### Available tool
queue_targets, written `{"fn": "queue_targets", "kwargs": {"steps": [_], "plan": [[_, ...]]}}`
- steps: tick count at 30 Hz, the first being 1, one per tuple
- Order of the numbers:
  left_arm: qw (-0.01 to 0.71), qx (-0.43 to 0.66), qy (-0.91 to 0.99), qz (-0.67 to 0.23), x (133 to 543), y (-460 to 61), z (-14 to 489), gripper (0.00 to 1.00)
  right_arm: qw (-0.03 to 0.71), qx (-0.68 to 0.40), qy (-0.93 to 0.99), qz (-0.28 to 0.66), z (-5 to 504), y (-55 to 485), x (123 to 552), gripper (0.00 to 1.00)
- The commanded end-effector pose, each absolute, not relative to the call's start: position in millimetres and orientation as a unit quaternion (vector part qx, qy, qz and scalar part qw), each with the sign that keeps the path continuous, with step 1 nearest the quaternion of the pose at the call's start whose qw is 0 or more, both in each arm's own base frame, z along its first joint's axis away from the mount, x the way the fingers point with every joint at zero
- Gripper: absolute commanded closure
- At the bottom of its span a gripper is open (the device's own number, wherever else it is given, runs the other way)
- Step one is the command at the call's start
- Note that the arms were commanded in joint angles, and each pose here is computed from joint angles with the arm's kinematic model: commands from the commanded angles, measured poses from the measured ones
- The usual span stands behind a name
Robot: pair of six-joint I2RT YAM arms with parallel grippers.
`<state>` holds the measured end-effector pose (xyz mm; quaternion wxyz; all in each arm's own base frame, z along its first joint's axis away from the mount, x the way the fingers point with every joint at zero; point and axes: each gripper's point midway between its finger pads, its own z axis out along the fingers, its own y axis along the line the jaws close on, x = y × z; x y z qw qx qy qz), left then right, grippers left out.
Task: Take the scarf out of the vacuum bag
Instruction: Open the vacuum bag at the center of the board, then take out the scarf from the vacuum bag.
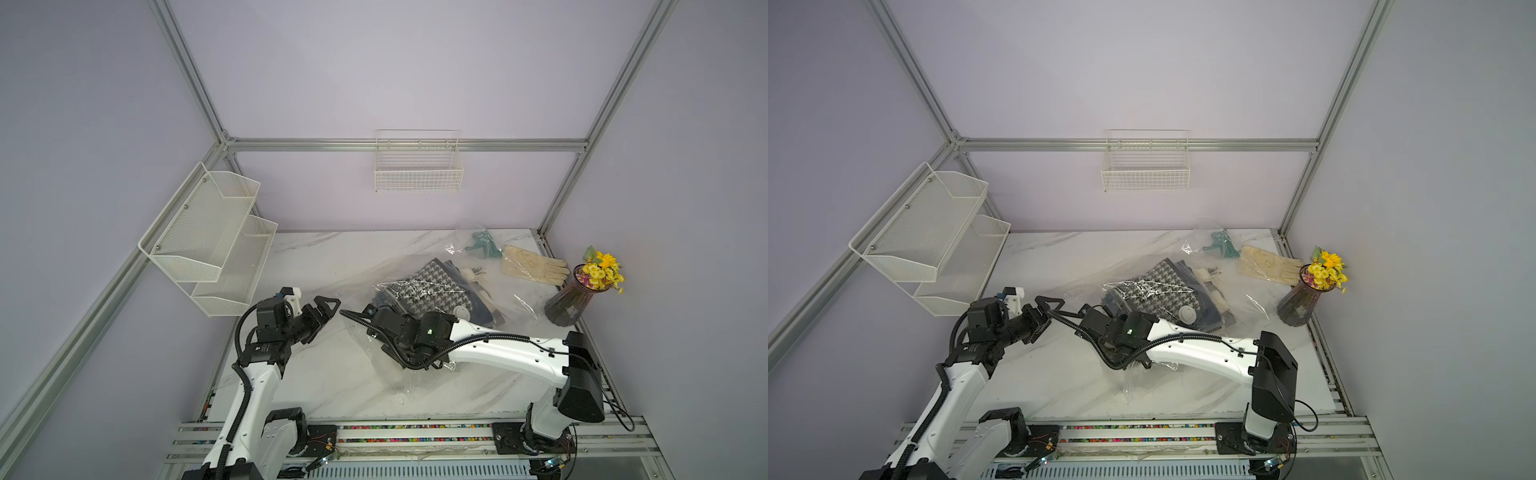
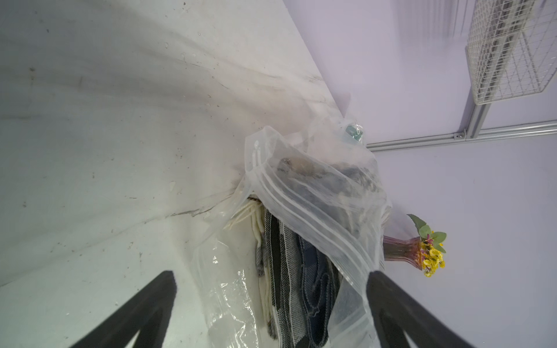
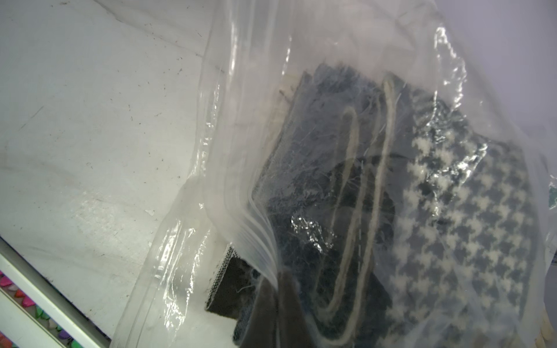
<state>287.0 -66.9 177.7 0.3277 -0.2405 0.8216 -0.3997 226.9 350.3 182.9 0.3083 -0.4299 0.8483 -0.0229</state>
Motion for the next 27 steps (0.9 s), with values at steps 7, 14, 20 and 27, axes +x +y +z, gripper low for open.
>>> {"fn": "queue_targets", "kwargs": {"steps": [7, 14, 20, 27], "plan": [[0.344, -0.163, 0.809, -0.449, 257, -107, 197, 0.0, 0.356, -0.411, 0.838, 0.039, 238, 366, 258, 1.0], [0.357, -0.106, 0.798, -0.474, 240, -140, 206, 0.0, 0.382, -0.384, 0.839, 0.043, 261, 365, 274, 1.0], [0.356, -0.077, 0.788, -0.496, 246, -169, 218, 0.02, 0.382, -0.372, 0.844, 0.051, 269, 357, 271, 1.0], [0.35, -0.052, 0.775, -0.524, 262, -208, 218, 0.08, 0.38, -0.351, 0.855, 0.047, 269, 340, 272, 1.0]]}}
